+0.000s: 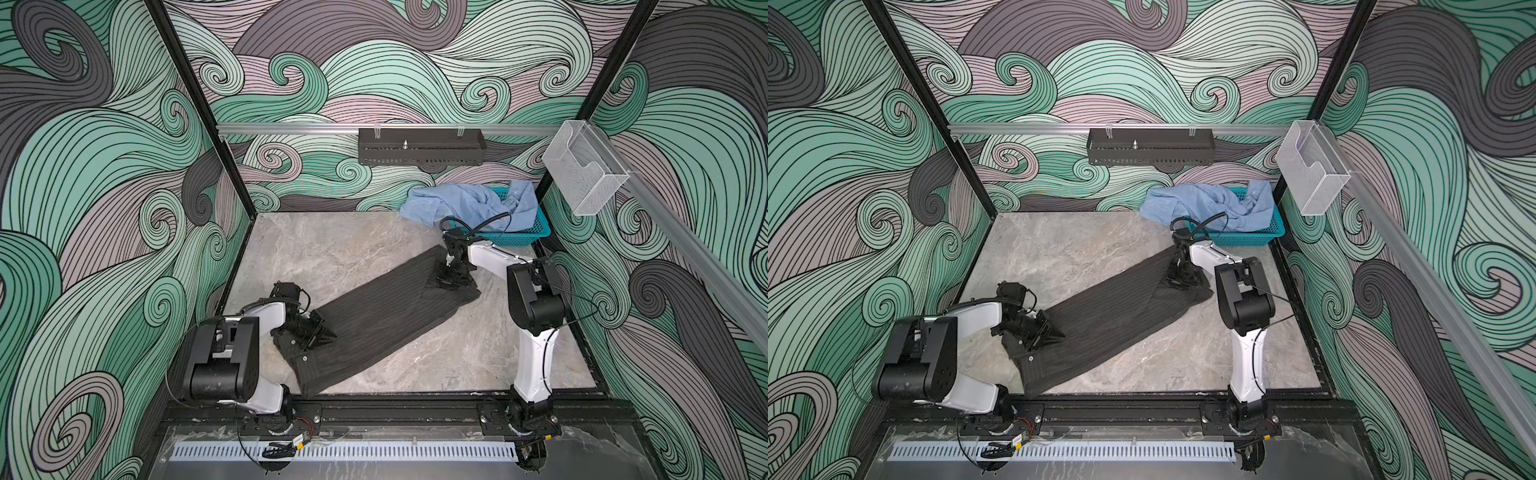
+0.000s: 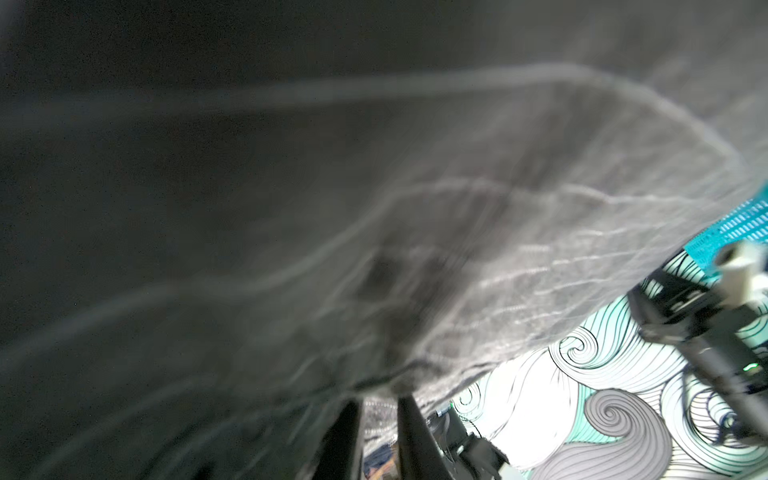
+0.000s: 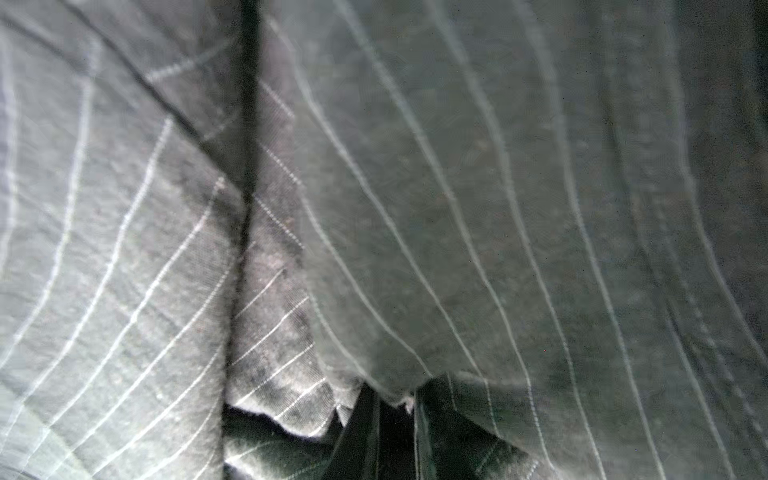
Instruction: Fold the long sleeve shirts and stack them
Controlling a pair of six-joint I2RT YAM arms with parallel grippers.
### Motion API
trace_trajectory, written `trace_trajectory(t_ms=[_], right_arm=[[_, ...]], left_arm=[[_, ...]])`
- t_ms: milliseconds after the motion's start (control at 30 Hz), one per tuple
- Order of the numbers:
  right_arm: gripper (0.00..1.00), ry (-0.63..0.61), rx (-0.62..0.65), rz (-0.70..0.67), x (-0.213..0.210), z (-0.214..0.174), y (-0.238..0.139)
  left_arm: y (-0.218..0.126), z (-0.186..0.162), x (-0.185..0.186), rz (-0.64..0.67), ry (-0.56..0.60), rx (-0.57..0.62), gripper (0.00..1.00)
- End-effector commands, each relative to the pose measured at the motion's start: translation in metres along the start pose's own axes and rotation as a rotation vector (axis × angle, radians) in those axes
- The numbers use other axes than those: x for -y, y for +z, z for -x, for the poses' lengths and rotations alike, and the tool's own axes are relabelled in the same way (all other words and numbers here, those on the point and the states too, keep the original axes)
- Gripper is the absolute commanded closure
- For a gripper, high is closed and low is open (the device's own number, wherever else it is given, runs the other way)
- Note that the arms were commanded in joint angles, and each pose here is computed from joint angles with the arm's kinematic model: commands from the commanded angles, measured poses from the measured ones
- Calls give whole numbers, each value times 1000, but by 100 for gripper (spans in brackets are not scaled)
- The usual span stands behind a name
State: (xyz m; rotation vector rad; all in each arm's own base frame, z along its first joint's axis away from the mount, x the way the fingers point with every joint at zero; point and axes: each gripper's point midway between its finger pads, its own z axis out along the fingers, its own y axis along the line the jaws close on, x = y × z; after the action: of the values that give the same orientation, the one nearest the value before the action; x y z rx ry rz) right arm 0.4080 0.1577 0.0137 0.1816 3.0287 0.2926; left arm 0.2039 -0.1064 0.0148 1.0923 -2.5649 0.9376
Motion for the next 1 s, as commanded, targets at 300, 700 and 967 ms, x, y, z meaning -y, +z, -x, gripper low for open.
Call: trace_trajectory(t_ms=[300, 700, 967], right_arm=[[83, -334, -41, 47, -89, 25, 36], [80, -500, 159, 187, -167, 94, 29], [56, -580, 412, 196, -189, 121, -88]], left_arm=[[40, -43, -31, 127, -71, -10, 80], [79, -51, 7, 81, -30, -16, 78], [29, -57, 66, -6, 145, 84, 51]])
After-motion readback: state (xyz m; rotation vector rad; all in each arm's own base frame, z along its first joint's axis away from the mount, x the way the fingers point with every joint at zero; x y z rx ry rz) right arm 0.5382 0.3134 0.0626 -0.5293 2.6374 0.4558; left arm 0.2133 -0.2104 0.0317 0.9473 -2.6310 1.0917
